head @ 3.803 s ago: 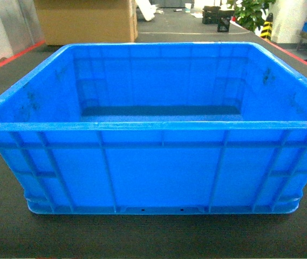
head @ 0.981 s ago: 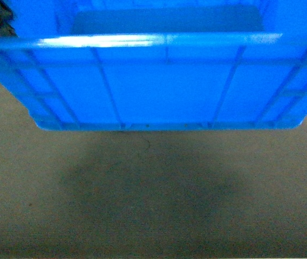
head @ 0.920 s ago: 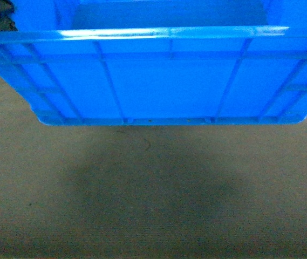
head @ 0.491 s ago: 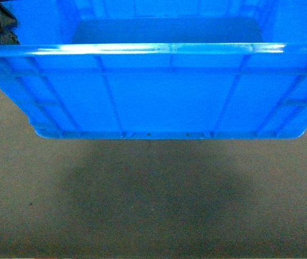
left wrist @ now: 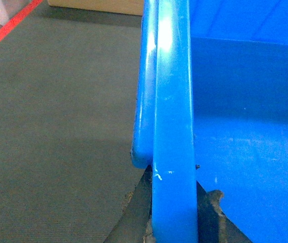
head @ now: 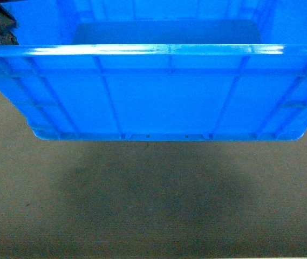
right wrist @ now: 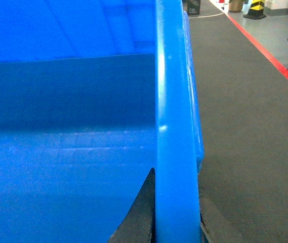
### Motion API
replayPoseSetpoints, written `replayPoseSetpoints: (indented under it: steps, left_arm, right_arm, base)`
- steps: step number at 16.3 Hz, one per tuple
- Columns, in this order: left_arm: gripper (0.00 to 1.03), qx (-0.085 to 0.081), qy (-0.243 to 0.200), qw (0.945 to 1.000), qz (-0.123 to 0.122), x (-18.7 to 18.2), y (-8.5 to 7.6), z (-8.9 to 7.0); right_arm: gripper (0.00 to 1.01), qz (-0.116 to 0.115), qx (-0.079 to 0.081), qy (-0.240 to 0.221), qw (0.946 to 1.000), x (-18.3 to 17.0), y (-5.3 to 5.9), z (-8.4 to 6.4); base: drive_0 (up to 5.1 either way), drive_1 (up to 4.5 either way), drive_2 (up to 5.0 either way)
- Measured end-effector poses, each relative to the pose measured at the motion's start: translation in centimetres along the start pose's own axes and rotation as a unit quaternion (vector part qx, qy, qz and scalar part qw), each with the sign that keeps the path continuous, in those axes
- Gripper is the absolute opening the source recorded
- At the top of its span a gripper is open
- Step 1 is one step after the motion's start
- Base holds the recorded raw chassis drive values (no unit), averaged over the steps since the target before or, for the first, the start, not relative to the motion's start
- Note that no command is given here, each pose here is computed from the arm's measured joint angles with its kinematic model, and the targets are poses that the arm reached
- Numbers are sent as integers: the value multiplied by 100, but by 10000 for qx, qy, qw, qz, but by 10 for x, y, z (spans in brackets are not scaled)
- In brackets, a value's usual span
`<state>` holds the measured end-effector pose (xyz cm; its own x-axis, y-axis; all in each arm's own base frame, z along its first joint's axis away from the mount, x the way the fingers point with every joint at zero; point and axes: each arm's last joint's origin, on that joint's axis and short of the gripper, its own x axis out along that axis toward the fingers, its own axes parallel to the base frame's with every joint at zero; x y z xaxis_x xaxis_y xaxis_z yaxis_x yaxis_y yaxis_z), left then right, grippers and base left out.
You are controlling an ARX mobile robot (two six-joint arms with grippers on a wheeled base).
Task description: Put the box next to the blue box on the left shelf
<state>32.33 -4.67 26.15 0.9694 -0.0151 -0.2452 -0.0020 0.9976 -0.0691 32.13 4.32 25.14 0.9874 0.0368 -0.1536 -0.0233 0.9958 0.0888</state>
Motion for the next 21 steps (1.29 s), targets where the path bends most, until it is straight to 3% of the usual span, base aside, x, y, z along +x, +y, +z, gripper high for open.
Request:
replayPoseSetpoints:
  steps: [21]
  left_arm:
    - [8,3,-10,10000,-3,0,-1,0]
  right_arm:
    - [8,-16,7,6,10000,0,-2,0]
  base:
    - [-160,-160,-160]
